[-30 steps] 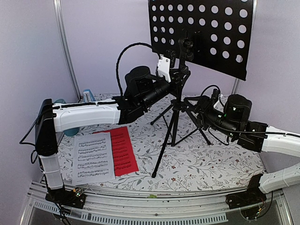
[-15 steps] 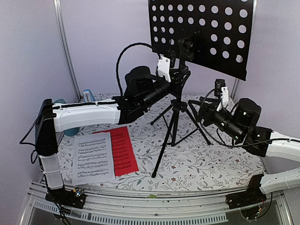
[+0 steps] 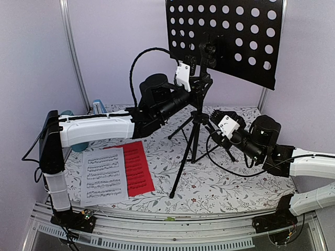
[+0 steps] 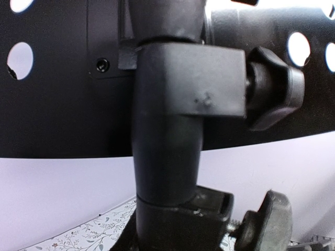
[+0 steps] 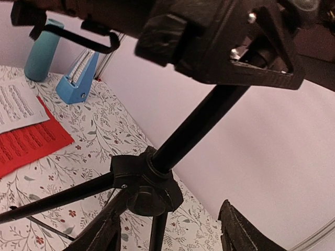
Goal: Set up the instrument practice props
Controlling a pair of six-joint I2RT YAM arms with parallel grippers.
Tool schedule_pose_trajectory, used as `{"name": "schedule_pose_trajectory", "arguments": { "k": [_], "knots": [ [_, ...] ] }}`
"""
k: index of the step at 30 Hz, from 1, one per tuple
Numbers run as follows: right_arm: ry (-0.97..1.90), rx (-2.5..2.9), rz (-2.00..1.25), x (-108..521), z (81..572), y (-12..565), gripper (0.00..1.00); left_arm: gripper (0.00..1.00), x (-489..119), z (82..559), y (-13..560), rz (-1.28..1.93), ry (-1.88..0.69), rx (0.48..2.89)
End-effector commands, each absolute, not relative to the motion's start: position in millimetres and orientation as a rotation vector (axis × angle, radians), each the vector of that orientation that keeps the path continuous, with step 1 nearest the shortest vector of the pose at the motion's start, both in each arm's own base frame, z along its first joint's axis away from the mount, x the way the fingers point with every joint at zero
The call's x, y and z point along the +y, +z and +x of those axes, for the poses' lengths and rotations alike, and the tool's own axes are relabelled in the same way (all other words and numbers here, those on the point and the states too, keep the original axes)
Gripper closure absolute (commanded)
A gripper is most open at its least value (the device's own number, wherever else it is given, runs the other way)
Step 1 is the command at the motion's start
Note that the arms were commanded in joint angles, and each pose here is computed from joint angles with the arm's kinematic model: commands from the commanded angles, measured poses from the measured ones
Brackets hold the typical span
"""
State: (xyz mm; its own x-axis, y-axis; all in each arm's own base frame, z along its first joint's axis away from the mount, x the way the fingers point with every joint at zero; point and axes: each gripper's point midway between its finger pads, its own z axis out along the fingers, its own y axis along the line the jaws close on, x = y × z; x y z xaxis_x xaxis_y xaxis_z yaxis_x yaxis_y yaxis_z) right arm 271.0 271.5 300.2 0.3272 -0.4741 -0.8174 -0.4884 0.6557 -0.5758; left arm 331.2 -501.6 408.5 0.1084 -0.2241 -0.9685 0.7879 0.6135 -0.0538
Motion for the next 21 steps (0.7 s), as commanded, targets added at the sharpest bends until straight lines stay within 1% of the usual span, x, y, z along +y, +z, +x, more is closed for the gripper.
{"name": "schedule_pose_trajectory", "arguments": {
  "k": [1,5,11,17,21],
  "knots": [
    [-0.147,1.226,-1.037,278.6,275.5,293.4,0.36,1.00,-489.9,321.0,453.4,0.502,-0.844,1.129],
    [-0.171,1.207,-1.074,284.9,276.7,292.8,0.38,1.00,-489.2,322.0,453.7,0.499,-0.842,1.130],
    [-0.206,1.188,-1.078,289.6,282.9,299.9,0.48,1.00,-489.5,322.0,453.1,0.500,-0.840,1.133],
    [-0.254,1.193,-1.109,293.3,289.2,290.7,0.54,1.00,-489.4,322.4,453.7,0.500,-0.839,1.134],
    [-0.267,1.186,-1.111,293.2,290.2,291.9,0.56,1.00,-490.0,322.2,453.9,0.501,-0.840,1.135]
  ]
}}
